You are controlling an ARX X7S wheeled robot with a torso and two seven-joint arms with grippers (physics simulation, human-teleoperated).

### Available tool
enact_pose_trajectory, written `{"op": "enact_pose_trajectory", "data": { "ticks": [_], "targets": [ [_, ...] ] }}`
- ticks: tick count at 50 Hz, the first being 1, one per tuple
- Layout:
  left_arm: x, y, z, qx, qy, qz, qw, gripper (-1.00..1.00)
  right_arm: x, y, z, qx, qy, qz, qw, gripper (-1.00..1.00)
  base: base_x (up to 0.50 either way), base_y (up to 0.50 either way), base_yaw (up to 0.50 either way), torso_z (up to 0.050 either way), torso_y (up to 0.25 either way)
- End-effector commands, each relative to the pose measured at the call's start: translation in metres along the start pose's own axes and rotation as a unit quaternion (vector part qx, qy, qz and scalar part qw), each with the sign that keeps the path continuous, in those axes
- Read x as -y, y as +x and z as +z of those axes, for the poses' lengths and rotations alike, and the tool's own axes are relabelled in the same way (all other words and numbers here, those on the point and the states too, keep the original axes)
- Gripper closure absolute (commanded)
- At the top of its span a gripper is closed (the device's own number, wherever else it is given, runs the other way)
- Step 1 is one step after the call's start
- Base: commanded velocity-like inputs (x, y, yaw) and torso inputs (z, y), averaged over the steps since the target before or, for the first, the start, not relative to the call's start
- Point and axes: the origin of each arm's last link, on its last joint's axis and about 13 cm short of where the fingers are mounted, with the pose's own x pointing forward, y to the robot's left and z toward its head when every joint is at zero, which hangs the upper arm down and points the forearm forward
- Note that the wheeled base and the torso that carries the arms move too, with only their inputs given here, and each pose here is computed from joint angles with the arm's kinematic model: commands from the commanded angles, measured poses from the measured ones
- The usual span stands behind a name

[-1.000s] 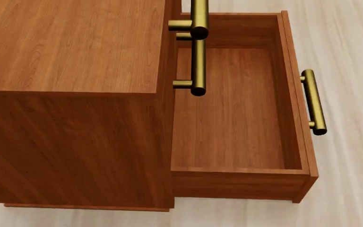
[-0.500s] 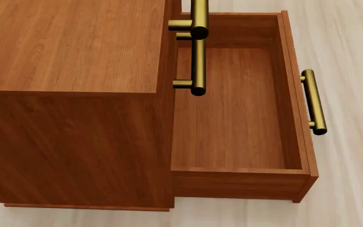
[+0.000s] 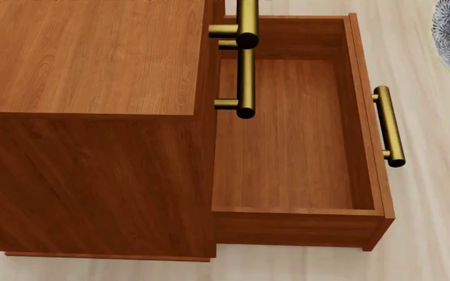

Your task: Put the bowl in the bottom drawer of the cabinet.

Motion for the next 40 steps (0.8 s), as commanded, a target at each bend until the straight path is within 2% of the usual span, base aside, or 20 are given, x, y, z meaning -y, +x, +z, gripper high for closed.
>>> {"op": "enact_pose_trajectory", "data": {
  "ticks": [1,40],
  "targets": [
    [0.0,0.0,0.0,-0.001,0.001,0.0,1.0,-1.0,-0.011,0.01,0.0,0.002,-0.009,0.016,1.0,1.0,0.0,0.0,0.0,0.0,0.0],
    [0.0,-0.002,-0.001,-0.005,0.005,0.001,1.0,-1.0,-0.061,0.037,-0.021,-0.038,-0.05,0.084,0.995,1.0,0.0,0.0,0.0,0.0,0.0]
  ]
}}
